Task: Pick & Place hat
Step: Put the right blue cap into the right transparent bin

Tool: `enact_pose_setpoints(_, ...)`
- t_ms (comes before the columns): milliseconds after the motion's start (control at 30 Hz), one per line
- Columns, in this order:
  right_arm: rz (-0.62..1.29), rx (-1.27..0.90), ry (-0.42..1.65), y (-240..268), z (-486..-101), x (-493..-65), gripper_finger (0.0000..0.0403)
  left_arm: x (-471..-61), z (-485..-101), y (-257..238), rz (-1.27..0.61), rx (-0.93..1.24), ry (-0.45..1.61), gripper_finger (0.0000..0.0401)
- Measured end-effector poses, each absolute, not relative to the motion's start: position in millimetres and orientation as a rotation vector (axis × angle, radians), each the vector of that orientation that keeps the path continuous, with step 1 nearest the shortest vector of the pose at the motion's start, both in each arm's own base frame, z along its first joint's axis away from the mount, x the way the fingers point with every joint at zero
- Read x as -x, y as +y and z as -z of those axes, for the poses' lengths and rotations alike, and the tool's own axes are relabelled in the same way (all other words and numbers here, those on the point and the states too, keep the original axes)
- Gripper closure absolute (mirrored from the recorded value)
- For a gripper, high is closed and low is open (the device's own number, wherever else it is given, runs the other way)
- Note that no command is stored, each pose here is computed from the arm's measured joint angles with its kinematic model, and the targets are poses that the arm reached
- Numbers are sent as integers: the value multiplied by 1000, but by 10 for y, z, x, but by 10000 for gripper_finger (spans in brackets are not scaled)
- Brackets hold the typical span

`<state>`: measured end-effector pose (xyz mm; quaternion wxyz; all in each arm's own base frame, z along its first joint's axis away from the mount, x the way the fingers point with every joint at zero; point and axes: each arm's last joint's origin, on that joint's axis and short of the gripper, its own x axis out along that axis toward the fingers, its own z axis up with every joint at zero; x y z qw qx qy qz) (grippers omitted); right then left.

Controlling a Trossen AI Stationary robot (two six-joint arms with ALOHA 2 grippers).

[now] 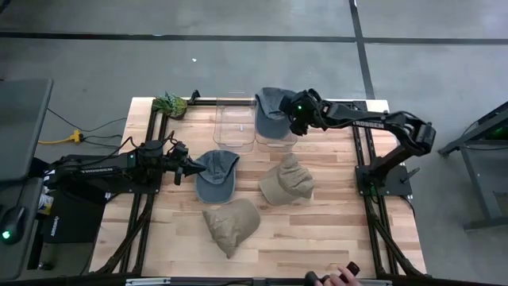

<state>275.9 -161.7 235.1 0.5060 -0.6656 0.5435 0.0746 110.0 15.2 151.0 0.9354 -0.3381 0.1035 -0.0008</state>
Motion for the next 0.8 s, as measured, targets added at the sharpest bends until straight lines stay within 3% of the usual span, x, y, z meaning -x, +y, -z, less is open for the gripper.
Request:
enact_pose_setpoints(167, -205, 1594, 1317, -1640, -2271, -2790, 389, -1100, -1510, 152, 2, 691, 212, 401)
enact_pose_setpoints(467, -140, 1503, 1289, -1658, -2266, -2789, 324, -1100, -1510, 152, 2, 691, 211, 401)
enact_pose_setpoints(800, -73, 1383, 1244, -1651, -2264, -2796, 309, -1100, -1510, 152, 2, 691, 212, 401)
